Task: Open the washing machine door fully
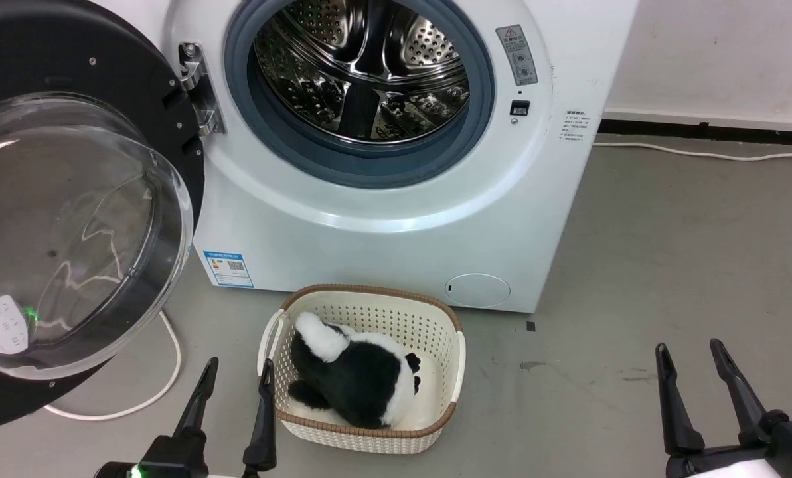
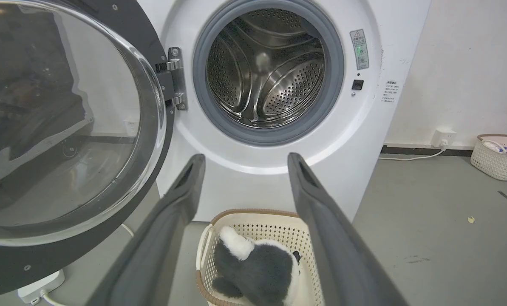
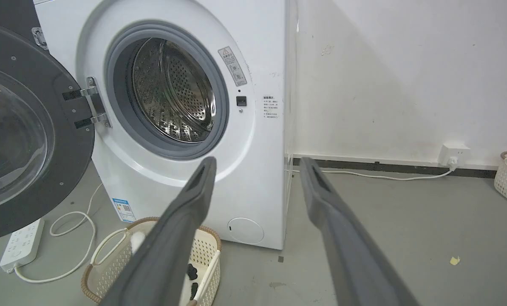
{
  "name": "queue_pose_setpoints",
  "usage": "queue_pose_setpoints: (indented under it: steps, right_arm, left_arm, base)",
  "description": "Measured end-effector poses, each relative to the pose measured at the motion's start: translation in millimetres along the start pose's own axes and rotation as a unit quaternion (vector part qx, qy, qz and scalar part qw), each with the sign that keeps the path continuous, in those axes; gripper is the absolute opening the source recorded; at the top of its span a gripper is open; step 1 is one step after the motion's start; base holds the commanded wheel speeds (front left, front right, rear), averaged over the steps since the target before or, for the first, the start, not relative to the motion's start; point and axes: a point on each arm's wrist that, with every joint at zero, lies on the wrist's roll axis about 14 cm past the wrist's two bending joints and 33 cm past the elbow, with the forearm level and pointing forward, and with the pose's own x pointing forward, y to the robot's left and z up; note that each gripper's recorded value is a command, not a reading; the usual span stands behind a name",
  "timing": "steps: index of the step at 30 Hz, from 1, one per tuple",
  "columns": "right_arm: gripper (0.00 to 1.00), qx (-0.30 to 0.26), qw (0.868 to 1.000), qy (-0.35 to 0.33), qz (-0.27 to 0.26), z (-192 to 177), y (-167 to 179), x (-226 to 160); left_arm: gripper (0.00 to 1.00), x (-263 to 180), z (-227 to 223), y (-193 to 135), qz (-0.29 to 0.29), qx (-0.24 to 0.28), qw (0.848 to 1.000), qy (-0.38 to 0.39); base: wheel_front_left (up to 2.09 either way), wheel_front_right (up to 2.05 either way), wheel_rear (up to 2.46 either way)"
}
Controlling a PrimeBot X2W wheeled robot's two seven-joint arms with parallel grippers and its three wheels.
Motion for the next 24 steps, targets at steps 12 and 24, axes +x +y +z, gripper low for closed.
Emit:
queue_pose_setpoints:
  steps: [12, 24]
  right_arm:
    - [0.00, 0.003, 1.000, 0.002, -0.001, -1.0, -0.6, -0.2]
    - [0.00, 0.000, 1.000, 0.015, 0.002, -4.4, 1.4, -0.5]
  left_arm:
    - [0.00, -0.1, -2.5, 2.1, 0.002, -0.004, 1.000, 0.005]
    - [0.00, 1.1, -5.1, 3.8, 0.004, 0.001, 1.000, 0.016]
  base:
    - [0.00, 0.00, 0.00]
    - [0.00, 0.00, 0.00]
